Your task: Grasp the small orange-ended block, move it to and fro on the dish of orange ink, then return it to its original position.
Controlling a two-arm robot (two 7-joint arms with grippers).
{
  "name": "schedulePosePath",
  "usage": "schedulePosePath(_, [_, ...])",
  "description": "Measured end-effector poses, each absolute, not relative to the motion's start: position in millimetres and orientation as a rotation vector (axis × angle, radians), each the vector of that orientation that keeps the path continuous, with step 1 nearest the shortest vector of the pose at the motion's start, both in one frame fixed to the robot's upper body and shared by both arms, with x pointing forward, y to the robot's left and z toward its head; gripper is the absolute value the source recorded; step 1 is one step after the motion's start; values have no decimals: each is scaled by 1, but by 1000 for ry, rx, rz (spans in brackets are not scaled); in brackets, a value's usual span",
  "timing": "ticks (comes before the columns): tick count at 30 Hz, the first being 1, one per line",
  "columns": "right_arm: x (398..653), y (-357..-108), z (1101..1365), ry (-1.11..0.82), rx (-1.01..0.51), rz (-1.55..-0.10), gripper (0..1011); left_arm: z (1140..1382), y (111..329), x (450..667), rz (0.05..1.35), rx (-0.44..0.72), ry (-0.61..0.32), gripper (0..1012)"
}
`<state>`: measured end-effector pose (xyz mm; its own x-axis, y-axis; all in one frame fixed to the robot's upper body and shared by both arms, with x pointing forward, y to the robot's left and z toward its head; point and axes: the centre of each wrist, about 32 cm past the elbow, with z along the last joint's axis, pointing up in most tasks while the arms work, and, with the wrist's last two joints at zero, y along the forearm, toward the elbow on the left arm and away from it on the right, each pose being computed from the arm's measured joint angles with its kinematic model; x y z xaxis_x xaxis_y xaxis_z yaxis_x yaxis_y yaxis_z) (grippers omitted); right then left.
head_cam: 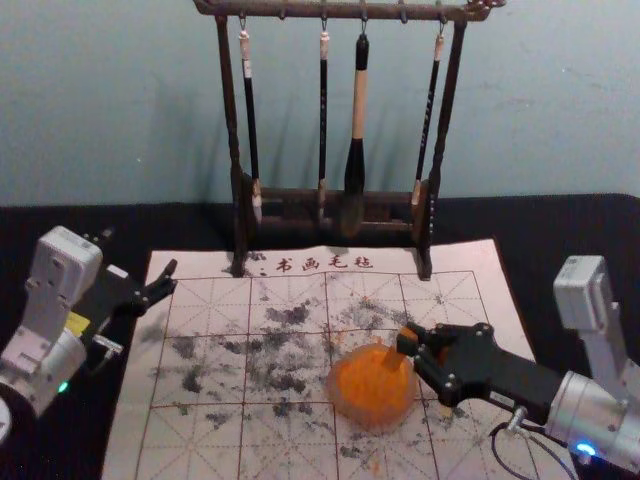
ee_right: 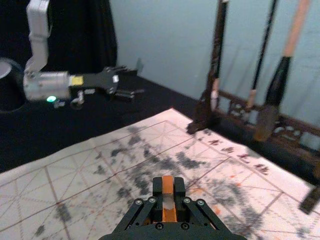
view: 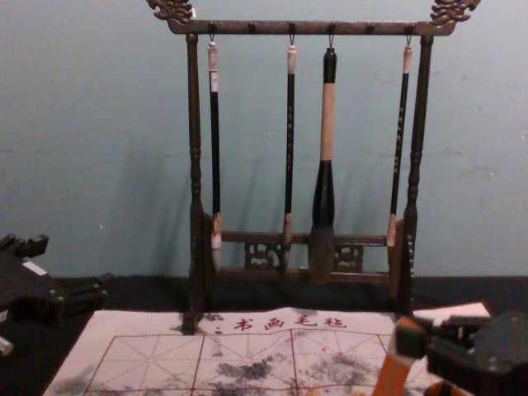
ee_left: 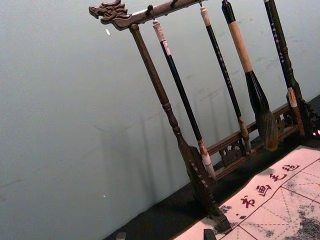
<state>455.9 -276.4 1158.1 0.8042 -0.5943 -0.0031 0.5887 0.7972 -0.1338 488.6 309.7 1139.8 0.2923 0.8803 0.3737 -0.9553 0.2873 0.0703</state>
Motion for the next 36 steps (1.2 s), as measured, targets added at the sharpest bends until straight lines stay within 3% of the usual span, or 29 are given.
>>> schedulePosePath(14, [467, -262, 1155, 47, -220, -550, 93, 1140, 310, 489, 1248, 304, -285, 1001])
schedulePosePath(36, [484, -251, 1145, 61, -271, -558, 94, 1140, 310, 489, 1248, 304, -285, 1001])
